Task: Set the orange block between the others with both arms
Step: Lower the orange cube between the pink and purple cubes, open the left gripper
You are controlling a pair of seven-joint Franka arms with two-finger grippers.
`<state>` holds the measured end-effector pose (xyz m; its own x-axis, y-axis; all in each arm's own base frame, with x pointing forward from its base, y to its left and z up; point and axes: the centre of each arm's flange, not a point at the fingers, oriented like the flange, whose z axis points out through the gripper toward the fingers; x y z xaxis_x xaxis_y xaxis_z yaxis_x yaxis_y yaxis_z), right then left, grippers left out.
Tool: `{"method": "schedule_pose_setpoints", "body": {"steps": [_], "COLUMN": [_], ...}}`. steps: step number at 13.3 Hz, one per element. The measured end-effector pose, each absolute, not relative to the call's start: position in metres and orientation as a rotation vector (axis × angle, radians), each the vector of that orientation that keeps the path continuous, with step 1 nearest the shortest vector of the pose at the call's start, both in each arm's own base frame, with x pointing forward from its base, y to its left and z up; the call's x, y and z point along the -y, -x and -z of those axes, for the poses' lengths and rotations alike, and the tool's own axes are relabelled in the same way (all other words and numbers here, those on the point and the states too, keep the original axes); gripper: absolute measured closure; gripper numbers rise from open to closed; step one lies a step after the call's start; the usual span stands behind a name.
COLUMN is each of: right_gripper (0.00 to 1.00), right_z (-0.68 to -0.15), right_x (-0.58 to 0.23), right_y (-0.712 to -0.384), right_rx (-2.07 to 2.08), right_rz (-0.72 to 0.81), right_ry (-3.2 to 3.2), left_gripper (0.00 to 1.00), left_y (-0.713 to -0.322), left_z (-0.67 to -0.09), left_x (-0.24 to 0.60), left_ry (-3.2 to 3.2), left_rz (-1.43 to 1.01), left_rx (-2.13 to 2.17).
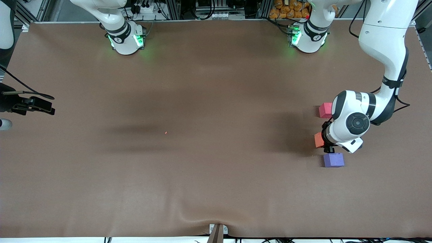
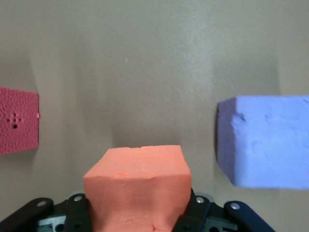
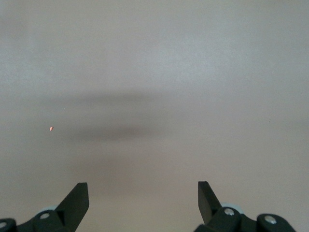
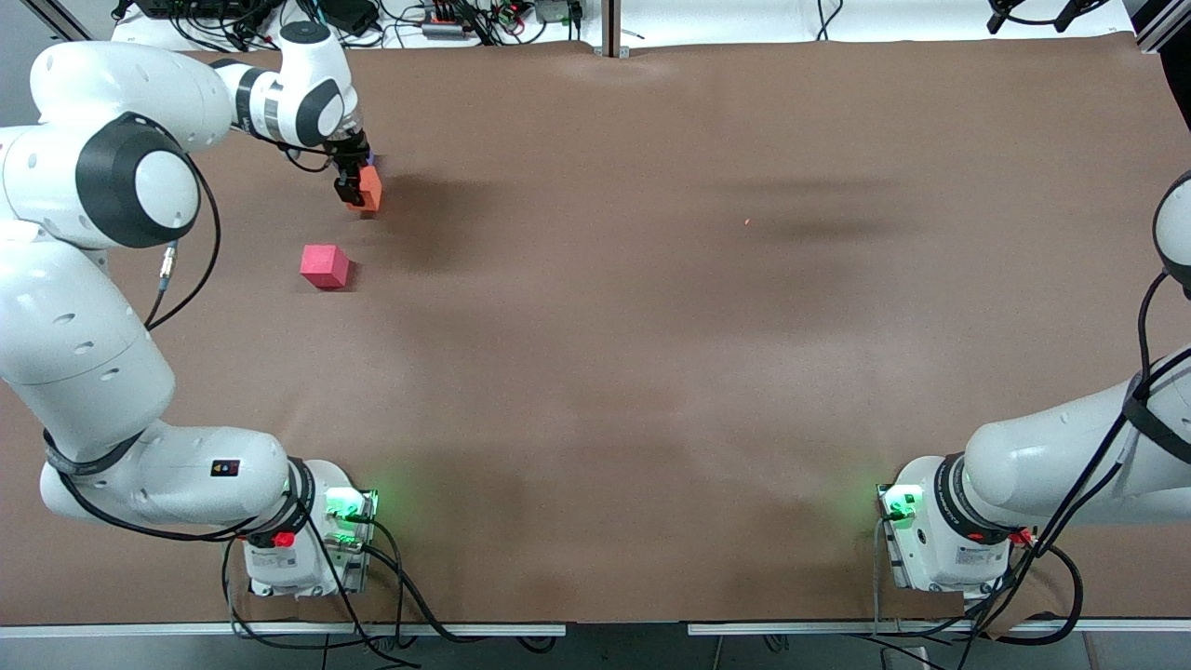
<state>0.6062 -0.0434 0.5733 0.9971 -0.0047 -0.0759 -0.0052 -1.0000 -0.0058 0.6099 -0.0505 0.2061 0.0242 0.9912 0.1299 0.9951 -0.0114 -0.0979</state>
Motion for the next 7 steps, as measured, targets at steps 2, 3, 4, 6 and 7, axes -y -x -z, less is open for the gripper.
{"method": "schedule_pose_setpoints", "body": {"steps": [2,3,4,6,7], "right_gripper": [0.00,0.00,0.00,0.00,0.00], "right_z": [-0.574,-0.574,-0.574,-0.574,-0.574], "right_x": [0.043,0.043,0.043,0.043,0.043], "right_y": [-0.606,-0.606,-0.606,-0.606,-0.606], "right_rx": [-0.007,-0.007,-0.007,-0.007,-0.007], "right_rz": [-0.118,-0.118,-0.117,-0.117,-0.116], "right_ry": [3.133,3.133,3.133,3.133,3.133], "left_gripper": [0.40,0.40,0.40,0.40,0.40], "left_y": [-0.604,-0.603,-0.602,-0.603,-0.604], "left_z": [-0.199,-0.196,-0.195,-0.196,-0.197], "left_x": [0.041,0.036,0.030,0.016,0.009], "left_ry": [2.119,2.110,2.107,2.116,2.113], "left_rz": [0.029,0.025,0.022,0.019,0.020], "left_rx": [2.099,2.106,2.109,2.105,2.110]}}
